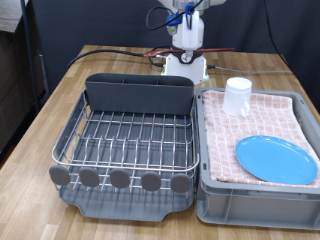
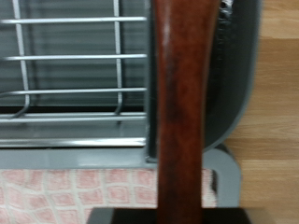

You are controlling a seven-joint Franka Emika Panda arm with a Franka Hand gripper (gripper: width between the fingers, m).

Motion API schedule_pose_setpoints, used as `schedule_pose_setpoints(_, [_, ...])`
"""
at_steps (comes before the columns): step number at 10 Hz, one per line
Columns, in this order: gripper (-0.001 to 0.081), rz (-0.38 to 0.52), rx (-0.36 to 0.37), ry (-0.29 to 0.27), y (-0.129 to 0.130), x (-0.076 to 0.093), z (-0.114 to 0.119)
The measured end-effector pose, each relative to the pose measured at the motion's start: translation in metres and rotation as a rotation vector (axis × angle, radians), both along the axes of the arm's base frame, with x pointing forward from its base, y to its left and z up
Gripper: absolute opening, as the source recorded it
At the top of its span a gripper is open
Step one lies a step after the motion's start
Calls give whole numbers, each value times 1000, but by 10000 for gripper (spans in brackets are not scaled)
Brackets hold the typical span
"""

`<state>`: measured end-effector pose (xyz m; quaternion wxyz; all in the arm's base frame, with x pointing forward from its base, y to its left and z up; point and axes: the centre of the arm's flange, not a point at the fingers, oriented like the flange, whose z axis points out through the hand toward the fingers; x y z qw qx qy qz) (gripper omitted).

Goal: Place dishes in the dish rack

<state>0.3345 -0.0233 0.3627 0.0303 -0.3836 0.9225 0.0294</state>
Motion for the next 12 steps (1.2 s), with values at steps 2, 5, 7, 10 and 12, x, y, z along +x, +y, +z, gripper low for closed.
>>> schedule_pose_setpoints(2, [78,8,121,-8,-23,-12,-6])
schedule_pose_setpoints(5, [78,37,254,-37,-43,-20,-17])
schedule_pose_setpoints(7, [78,51,302,-50,-48,-23,-22])
schedule_pose_setpoints(10, [78,69,379,-70,-54,-23,-32])
schedule_pose_setpoints(12, [78,61,410,-71,-60,-21,-45])
